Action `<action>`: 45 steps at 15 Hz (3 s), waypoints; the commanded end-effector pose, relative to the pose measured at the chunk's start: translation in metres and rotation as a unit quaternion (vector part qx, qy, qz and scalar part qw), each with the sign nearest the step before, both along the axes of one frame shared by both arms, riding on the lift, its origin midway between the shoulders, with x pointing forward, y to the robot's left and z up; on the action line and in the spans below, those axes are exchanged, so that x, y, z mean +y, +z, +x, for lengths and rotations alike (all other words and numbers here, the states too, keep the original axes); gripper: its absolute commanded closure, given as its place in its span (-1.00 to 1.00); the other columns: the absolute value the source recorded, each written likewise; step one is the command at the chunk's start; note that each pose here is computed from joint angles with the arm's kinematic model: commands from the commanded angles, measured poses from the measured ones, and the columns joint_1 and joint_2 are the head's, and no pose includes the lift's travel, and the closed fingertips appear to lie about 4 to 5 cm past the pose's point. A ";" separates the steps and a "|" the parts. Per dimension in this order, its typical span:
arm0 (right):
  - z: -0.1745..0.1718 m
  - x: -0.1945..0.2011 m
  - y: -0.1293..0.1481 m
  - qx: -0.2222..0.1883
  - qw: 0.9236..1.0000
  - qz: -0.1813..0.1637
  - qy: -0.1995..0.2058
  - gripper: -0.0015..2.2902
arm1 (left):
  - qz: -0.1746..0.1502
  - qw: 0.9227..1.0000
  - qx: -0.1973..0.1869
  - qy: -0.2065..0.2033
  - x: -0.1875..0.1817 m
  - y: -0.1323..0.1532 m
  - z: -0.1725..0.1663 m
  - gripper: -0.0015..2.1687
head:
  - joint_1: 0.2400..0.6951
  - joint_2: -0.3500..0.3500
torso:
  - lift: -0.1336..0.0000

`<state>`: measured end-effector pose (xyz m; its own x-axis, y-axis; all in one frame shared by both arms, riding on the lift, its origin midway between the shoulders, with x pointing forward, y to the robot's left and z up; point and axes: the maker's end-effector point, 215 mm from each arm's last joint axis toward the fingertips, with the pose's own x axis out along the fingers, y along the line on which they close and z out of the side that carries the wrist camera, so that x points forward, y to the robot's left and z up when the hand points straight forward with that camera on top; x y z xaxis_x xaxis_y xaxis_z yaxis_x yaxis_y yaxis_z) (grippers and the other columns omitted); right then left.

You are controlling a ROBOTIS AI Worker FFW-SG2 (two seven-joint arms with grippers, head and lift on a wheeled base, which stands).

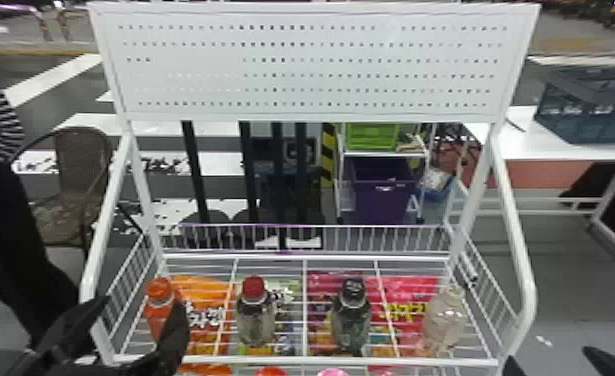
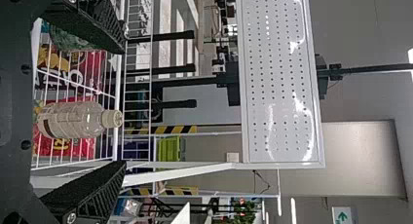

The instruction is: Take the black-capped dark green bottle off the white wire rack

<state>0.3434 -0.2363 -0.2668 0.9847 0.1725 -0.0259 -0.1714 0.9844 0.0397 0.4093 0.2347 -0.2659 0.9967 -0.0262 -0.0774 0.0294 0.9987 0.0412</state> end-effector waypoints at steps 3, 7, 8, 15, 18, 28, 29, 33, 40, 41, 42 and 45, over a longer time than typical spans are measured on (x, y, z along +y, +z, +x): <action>-0.001 -0.001 0.000 0.000 1.000 -0.001 0.000 -0.93 | -0.001 1.000 -0.003 0.000 -0.001 0.002 0.000 -0.86 | 0.14 0.00 | 1.00; -0.002 -0.003 0.000 -0.003 1.000 -0.004 -0.002 -0.93 | 0.000 1.000 -0.001 0.000 0.000 0.001 -0.001 -0.87 | 0.14 0.00 | 1.00; -0.002 -0.003 0.002 -0.006 1.000 -0.004 -0.003 -0.93 | 0.000 1.000 -0.002 0.000 0.000 0.002 0.000 -0.87 | 0.14 0.00 | 1.00; 0.006 0.024 -0.078 -0.016 1.000 -0.001 0.013 -0.92 | -0.001 1.000 0.000 -0.001 -0.001 0.001 -0.002 -0.87 | 0.14 0.00 | 1.00; 0.019 0.059 -0.117 -0.012 0.999 -0.001 0.037 -0.92 | 0.000 1.000 0.000 -0.001 -0.001 0.000 -0.002 -0.87 | 0.14 0.00 | 1.00; 0.115 0.149 -0.172 0.048 0.996 -0.026 0.075 -0.92 | 0.006 1.000 0.011 -0.001 0.002 -0.007 0.001 -0.87 | 0.14 0.00 | 1.00; 0.124 0.151 -0.169 0.043 0.996 -0.030 0.072 -0.92 | 0.006 1.000 0.012 -0.002 0.002 -0.008 0.001 -0.87 | 0.14 0.00 | 1.00; 0.152 0.153 -0.171 0.047 0.996 -0.043 0.062 -0.92 | 0.009 1.000 0.016 -0.006 0.002 -0.008 0.001 -0.87 | 0.14 0.00 | 1.00; 0.189 0.179 -0.177 0.055 0.994 -0.041 0.086 -0.92 | 0.012 1.000 0.019 -0.009 0.004 -0.008 -0.002 -0.87 | 0.14 0.00 | 1.00; 0.192 0.187 -0.176 0.055 0.993 -0.041 0.091 -0.92 | 0.012 1.000 0.022 -0.010 0.005 -0.012 -0.002 -0.87 | 0.14 0.00 | 1.00; 0.195 0.189 -0.178 0.057 0.993 -0.045 0.094 -0.91 | 0.012 1.000 0.022 -0.009 0.005 -0.012 -0.002 -0.87 | 0.14 0.00 | 1.00; 0.195 0.188 -0.176 0.056 0.993 -0.045 0.090 -0.64 | 0.012 1.000 0.022 -0.009 0.005 -0.012 -0.002 -0.87 | 0.14 0.00 | 1.00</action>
